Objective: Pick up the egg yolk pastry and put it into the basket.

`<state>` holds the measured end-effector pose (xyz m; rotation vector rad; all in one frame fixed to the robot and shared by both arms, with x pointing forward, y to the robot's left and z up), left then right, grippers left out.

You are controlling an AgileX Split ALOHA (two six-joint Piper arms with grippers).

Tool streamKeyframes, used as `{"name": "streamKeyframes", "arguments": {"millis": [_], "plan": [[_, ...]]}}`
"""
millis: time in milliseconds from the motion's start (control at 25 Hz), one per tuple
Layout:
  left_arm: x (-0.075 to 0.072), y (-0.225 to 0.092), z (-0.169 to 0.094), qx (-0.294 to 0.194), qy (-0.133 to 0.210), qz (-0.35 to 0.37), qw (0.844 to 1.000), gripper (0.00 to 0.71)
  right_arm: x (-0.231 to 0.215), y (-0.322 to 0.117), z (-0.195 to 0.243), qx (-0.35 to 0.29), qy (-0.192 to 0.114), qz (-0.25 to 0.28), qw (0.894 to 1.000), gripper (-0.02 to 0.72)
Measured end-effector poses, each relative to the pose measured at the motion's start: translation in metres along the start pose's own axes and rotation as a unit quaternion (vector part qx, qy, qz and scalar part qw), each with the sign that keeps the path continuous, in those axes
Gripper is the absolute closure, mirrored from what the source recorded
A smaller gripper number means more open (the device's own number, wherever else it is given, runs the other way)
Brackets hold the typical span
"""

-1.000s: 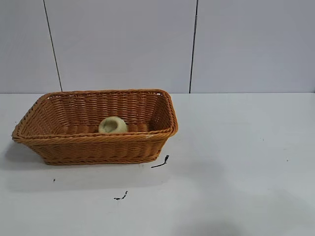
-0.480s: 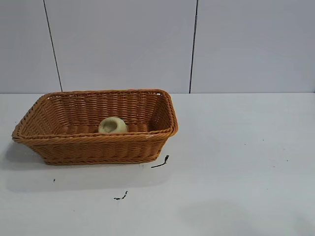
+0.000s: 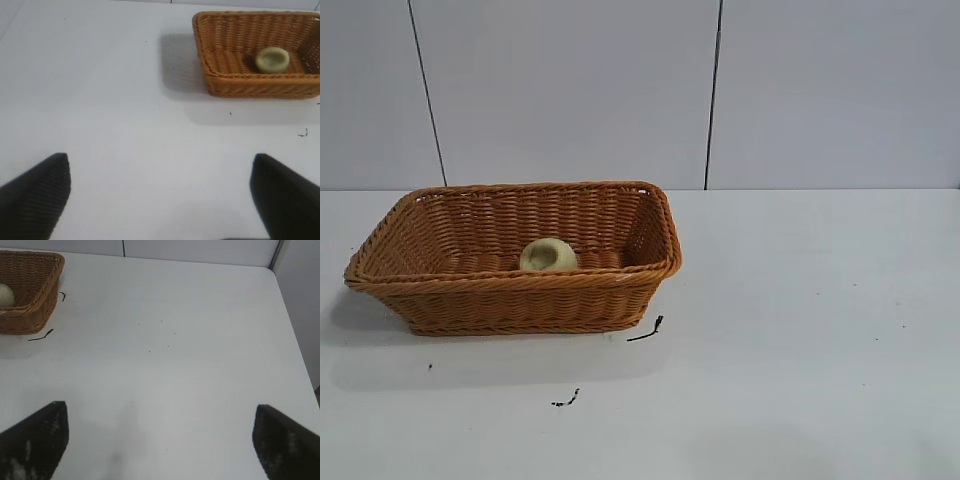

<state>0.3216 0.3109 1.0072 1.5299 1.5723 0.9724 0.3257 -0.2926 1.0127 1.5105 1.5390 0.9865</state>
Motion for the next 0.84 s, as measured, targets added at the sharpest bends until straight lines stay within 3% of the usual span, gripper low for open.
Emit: {"name": "streamKeyframes", "arguments": {"millis": [160, 360, 840], "plan": [[0.0, 0.0, 0.0, 0.0, 0.0, 0.0, 1.0, 0.014, 0.0015, 0.0, -0.0001, 0.0, 0.007, -0.002, 1.0, 0.012], [0.0, 0.0, 0.0, 0.0, 0.0, 0.0, 1.0, 0.014, 0.0086, -0.0004, -0.0008, 0.0, 0.043, -0.017, 0.999, 0.012], [0.0, 0.0, 0.0, 0.0, 0.0, 0.0, 1.0, 0.014, 0.0076, -0.0002, -0.0006, 0.0, 0.035, -0.011, 0.999, 0.012]]}}
Point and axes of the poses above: a point on each arm's last joint axis where the gripper is mounted, z pointing out along that axis toward the gripper, x along the wrist's bending axis when the last joint is at zero, y = z × x, the point moved 10 cm from there along z, pointing out along that axis toward the gripper
